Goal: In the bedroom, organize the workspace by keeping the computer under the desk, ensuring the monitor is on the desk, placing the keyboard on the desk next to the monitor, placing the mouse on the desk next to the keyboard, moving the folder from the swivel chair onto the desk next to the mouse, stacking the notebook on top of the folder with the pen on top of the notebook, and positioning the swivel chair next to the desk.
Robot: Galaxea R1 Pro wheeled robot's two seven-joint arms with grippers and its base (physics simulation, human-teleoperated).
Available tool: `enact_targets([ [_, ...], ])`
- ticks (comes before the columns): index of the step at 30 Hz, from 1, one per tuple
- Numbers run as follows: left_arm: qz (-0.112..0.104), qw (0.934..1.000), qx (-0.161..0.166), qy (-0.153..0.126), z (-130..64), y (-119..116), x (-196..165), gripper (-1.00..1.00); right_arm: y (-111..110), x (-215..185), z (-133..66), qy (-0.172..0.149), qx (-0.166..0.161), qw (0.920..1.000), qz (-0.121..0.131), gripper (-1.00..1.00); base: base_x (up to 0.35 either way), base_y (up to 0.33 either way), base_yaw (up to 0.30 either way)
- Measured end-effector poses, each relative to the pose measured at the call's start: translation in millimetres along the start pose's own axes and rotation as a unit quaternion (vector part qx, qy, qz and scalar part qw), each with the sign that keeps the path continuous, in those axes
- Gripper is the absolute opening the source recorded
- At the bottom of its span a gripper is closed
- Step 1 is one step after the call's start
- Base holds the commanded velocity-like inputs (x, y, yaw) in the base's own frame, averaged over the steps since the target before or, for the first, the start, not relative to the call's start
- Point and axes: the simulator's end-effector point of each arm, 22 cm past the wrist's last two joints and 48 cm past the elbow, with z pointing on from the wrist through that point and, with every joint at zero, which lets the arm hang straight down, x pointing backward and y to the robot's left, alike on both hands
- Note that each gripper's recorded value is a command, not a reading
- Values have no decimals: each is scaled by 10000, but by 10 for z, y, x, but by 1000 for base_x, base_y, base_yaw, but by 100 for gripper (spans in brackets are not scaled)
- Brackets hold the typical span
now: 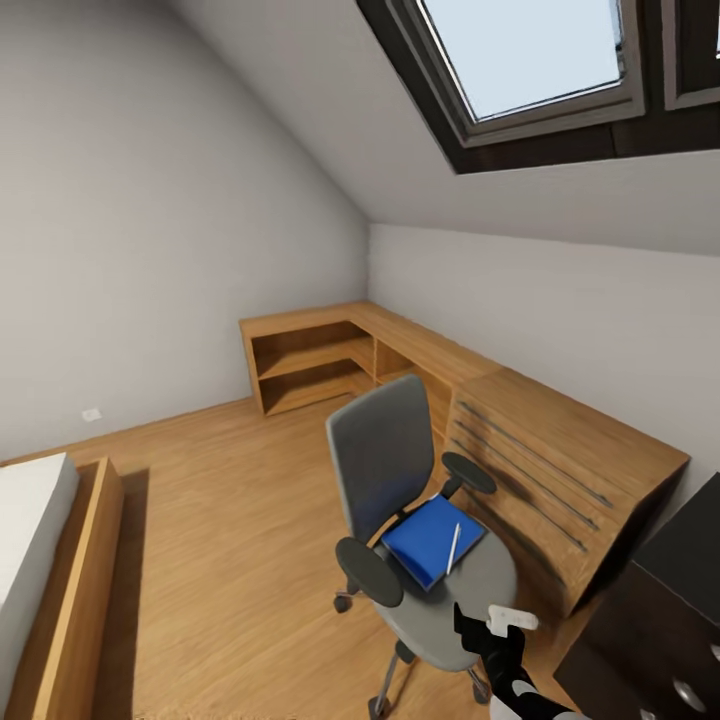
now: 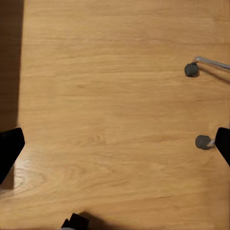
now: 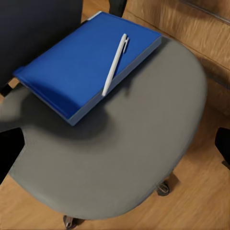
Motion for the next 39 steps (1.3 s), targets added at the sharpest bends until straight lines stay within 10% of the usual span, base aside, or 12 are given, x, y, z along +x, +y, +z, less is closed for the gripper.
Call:
enact_targets([
  [34, -46, 10000, -52, 37, -3, 34, 17, 100, -51, 0, 3, 23, 26, 10000, -22, 100, 93, -182, 90],
  [39, -49, 10000, -62, 42, -1, 40, 18, 100, -44, 105, 76, 614, 27, 9981, -59, 100, 188, 0, 0],
])
